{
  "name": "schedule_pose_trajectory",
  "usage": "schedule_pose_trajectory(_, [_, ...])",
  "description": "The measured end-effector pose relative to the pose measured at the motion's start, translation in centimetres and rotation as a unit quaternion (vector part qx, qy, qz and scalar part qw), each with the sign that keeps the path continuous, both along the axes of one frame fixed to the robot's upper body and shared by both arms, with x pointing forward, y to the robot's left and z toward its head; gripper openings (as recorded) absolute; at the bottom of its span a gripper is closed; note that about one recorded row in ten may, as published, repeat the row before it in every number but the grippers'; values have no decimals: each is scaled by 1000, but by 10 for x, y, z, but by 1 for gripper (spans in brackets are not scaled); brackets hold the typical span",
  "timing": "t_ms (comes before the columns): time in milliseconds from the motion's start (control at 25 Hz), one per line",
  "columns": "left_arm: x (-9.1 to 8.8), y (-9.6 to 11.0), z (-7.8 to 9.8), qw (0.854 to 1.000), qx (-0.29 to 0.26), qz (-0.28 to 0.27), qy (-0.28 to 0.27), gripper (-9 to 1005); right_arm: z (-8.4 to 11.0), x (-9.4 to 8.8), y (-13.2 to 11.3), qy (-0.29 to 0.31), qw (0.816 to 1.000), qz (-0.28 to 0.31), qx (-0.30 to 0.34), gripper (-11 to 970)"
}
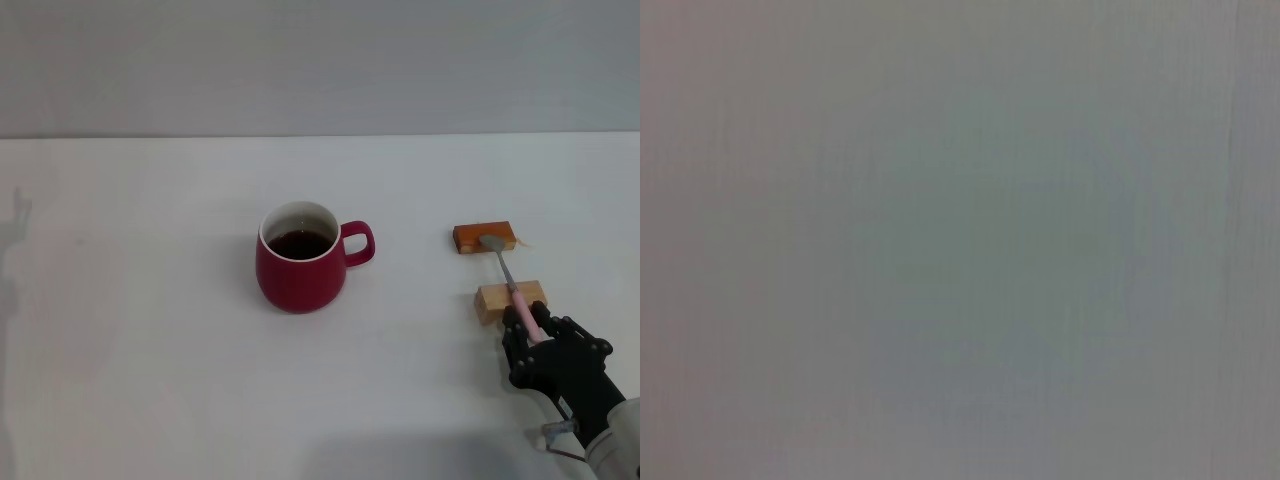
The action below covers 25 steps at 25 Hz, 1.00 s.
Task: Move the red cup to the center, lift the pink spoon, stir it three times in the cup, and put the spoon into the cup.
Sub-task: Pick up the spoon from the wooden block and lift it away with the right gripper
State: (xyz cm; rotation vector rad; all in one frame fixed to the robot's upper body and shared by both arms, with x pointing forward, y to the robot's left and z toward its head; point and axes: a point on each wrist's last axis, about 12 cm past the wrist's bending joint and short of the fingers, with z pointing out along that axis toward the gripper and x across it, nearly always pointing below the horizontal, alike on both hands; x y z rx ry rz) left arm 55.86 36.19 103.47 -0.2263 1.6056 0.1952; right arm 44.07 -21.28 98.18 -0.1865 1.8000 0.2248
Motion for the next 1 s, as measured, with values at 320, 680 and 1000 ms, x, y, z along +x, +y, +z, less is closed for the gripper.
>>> schedule_pose_trajectory(320, [0, 0, 0, 1000, 0, 0, -1, 837, 0, 0, 0, -1, 1000, -1, 0, 261])
schedule_pose_trajectory(680, [0, 0, 0, 1000, -1, 0, -1, 837, 0, 0, 0, -1, 1000, -1, 0, 223])
schedule_pose_trajectory(1000, [1, 0, 1, 1000, -1, -1, -2, 837, 0, 0, 0, -1, 1000, -2, 0, 203])
